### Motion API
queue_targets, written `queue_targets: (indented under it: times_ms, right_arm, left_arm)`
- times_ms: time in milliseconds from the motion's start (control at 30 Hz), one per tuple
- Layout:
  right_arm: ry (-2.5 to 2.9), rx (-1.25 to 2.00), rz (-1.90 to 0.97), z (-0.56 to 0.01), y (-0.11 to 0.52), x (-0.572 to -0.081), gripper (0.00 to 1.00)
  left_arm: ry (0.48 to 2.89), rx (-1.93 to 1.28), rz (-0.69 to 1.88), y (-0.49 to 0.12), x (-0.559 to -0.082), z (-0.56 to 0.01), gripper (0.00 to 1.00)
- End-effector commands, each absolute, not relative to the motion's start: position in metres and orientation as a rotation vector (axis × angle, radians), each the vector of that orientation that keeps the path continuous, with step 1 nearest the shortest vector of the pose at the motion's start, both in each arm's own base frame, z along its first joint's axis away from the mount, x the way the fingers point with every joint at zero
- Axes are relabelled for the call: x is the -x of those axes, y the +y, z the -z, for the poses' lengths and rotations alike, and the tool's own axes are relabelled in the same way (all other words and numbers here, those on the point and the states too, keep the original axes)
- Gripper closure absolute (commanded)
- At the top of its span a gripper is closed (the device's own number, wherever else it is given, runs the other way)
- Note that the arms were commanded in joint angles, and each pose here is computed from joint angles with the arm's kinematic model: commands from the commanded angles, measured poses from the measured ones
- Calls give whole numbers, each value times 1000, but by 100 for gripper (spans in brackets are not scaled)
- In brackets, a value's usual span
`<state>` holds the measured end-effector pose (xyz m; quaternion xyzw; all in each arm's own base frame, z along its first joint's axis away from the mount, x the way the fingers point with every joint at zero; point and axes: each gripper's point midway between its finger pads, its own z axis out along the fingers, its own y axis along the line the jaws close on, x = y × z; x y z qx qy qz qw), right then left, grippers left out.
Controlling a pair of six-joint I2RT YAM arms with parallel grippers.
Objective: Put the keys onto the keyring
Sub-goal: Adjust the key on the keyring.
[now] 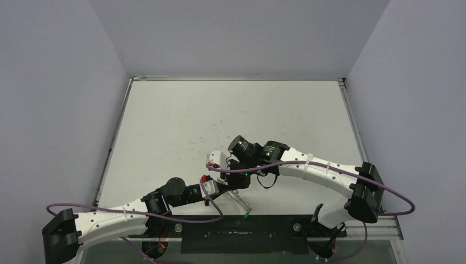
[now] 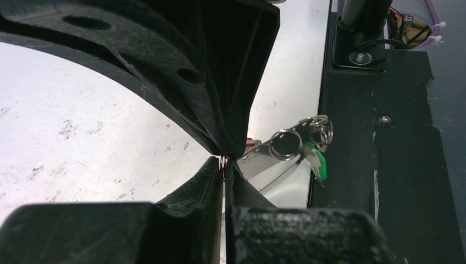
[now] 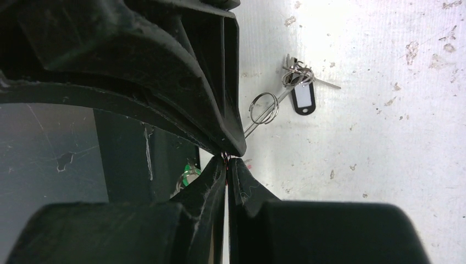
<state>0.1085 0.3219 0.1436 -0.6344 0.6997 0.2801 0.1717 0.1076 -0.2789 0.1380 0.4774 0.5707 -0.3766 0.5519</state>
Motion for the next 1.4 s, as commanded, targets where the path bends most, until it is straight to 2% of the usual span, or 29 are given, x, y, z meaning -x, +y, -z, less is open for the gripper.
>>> queue_targets:
  times_ms: [0, 200, 400, 467, 533, 700, 800, 1000, 1100, 1300, 1367]
  right_arm:
    - [1885, 1752, -842, -162, 337, -115, 100]
    - [1886, 1728, -846, -165, 337, -119, 99]
    - [1848, 1582, -958, -180, 335, -132, 63]
    - [1816, 1527, -1025, -184, 329, -137, 56]
    - [1751, 1511, -1077, -191, 326, -134, 54]
    - [1614, 1565, -1194, -192, 325, -118, 56]
    - [1574, 1583, -1254, -190, 328, -111, 62]
    - [1584, 1608, -1281, -179, 330, -110, 67]
    - [1600, 1613, -1270, -173, 331, -111, 77]
    - [1647, 1621, -1224, -157, 327, -115, 78]
    - [1657, 1620, -1221, -153, 326, -116, 86]
  left_arm:
    - [1256, -1107, 926, -287, -105, -167, 100]
    - [1263, -1095, 905, -282, -108, -166, 100]
    - [1244, -1070, 912, -281, -108, -169, 100]
    - [1234, -1059, 923, -280, -107, -170, 100]
    - [1216, -1052, 936, -280, -105, -171, 100]
    - [1180, -1037, 958, -280, -102, -177, 100]
    - [1175, -1036, 961, -279, -101, -178, 100]
    - [1178, -1035, 964, -279, -101, -178, 100]
    - [1181, -1035, 964, -278, -101, -177, 100]
    - [1179, -1035, 964, -278, -100, -178, 100]
    - [1180, -1035, 964, -278, -100, -177, 100]
